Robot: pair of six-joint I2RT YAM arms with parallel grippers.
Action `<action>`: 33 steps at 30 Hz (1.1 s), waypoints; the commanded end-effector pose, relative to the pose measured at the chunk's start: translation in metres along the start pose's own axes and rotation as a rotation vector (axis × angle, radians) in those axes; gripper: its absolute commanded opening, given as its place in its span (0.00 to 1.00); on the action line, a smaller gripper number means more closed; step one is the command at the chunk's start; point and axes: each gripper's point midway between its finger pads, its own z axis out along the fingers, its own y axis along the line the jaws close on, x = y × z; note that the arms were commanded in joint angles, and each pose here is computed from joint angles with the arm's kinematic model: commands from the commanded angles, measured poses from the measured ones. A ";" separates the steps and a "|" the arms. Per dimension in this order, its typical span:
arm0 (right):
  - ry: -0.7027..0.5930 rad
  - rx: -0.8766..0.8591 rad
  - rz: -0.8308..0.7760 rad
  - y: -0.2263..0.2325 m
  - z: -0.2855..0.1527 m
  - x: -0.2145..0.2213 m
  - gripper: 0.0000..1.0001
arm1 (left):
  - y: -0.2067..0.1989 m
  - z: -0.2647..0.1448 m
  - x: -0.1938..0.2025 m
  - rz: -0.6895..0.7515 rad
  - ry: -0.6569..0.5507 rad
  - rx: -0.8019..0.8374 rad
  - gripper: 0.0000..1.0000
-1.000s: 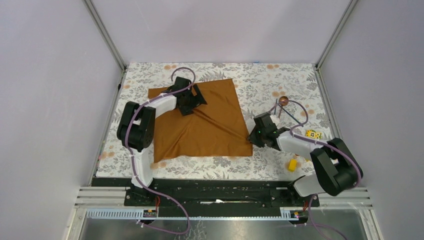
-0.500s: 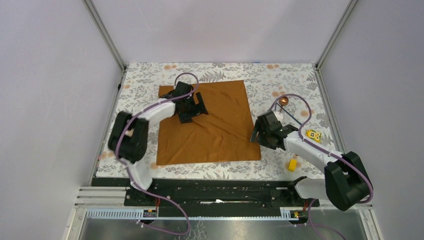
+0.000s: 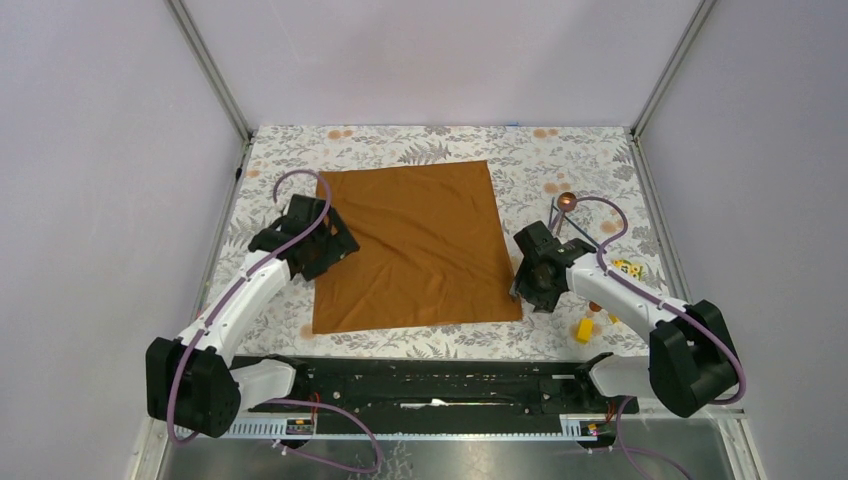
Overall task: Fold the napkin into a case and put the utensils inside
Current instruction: Flatten the napkin at the center of the board, then pick up the flattened napkin from the center of the board.
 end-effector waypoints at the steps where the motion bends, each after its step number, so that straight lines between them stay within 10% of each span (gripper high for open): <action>1: 0.048 0.068 0.058 -0.008 0.006 0.009 0.56 | 0.032 -0.006 0.005 -0.122 -0.019 -0.143 0.88; 28: 0.100 0.193 0.117 -0.003 0.036 0.012 0.51 | 0.067 -0.008 0.033 -0.167 0.025 -0.248 0.90; 33: 0.096 0.211 0.160 -0.006 0.047 0.016 0.32 | 0.072 -0.008 0.044 -0.191 0.051 -0.249 0.96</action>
